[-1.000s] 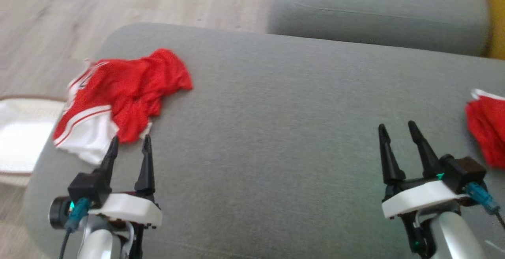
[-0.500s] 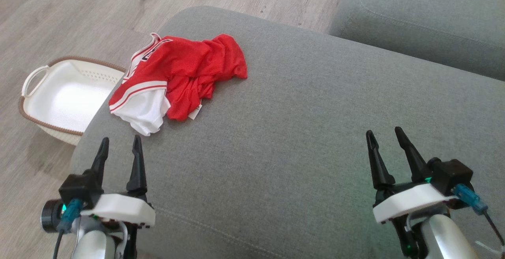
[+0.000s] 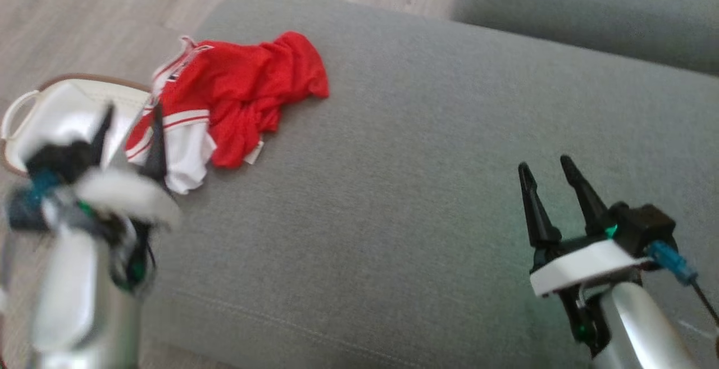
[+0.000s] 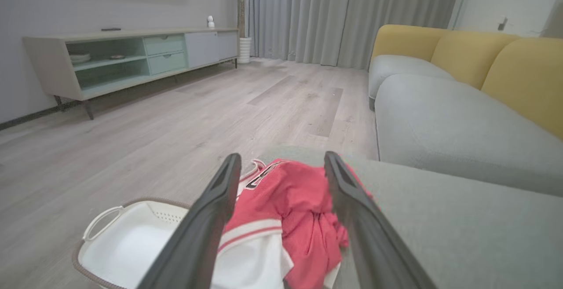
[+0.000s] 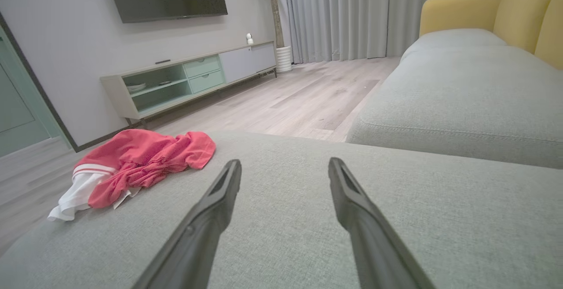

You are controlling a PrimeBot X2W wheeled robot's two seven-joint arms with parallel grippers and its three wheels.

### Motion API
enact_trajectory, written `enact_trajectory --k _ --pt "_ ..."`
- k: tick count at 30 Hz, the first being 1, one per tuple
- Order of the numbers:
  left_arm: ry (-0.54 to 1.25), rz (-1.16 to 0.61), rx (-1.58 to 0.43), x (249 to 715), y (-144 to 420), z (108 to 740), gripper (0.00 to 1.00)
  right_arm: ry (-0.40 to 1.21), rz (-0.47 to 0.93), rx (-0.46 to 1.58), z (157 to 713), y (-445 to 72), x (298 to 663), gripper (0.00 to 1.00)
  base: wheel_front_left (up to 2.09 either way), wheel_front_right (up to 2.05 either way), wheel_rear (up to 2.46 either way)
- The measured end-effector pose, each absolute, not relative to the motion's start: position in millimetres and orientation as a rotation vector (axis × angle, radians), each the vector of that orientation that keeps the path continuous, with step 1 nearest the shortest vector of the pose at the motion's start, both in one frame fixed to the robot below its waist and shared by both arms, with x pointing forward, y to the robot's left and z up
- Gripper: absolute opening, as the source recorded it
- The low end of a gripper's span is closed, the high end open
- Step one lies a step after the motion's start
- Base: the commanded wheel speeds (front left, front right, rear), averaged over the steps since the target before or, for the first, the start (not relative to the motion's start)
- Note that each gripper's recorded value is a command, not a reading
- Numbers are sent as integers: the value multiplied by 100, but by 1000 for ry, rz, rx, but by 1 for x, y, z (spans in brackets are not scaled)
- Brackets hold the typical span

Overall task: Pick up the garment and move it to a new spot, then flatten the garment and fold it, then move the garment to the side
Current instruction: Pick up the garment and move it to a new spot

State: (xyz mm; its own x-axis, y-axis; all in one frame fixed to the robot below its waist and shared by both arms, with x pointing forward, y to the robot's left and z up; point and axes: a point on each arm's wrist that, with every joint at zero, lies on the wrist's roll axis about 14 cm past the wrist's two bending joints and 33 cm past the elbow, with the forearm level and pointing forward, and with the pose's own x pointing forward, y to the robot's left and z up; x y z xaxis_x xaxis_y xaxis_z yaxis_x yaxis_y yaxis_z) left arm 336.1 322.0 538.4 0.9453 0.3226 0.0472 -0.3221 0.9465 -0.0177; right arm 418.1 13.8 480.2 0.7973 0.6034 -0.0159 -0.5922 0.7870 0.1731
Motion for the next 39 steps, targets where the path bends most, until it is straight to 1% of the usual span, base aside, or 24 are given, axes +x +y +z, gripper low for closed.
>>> enact_trajectory --k 3,6,12,16,21,23,26,30,31,33,34,39 --pt "-28 314 -67 372 337 557 100 71 627 166 479 7 426 100 0 0 0" --pt "54 317 -113 400 354 552 100 83 600 150 472 -9 435 100 0 0 0" --pt "294 304 -184 445 362 499 100 74 521 146 467 -42 459 100 0 0 0" --pt "428 301 -194 468 361 462 100 93 463 146 455 -64 467 100 0 0 0" --pt "580 310 -190 480 359 409 100 124 387 147 438 -92 472 100 0 0 0" --pt "659 309 -183 477 355 385 100 143 361 143 430 -102 471 100 0 0 0" --pt "822 296 -198 462 341 346 100 163 330 143 421 -114 471 100 0 0 0" --pt "849 288 -217 466 338 345 100 173 325 145 417 -116 470 100 0 0 0" --pt "852 284 -216 466 337 346 75 173 329 146 417 -115 470 100 0 0 0" --pt "858 277 -215 463 336 348 6 174 342 146 418 -110 469 100 0 0 0" --pt "857 269 -208 463 335 350 0 176 348 145 418 -108 468 100 0 0 0" --pt "804 233 -183 467 330 365 0 166 358 150 424 -104 466 100 0 0 0"
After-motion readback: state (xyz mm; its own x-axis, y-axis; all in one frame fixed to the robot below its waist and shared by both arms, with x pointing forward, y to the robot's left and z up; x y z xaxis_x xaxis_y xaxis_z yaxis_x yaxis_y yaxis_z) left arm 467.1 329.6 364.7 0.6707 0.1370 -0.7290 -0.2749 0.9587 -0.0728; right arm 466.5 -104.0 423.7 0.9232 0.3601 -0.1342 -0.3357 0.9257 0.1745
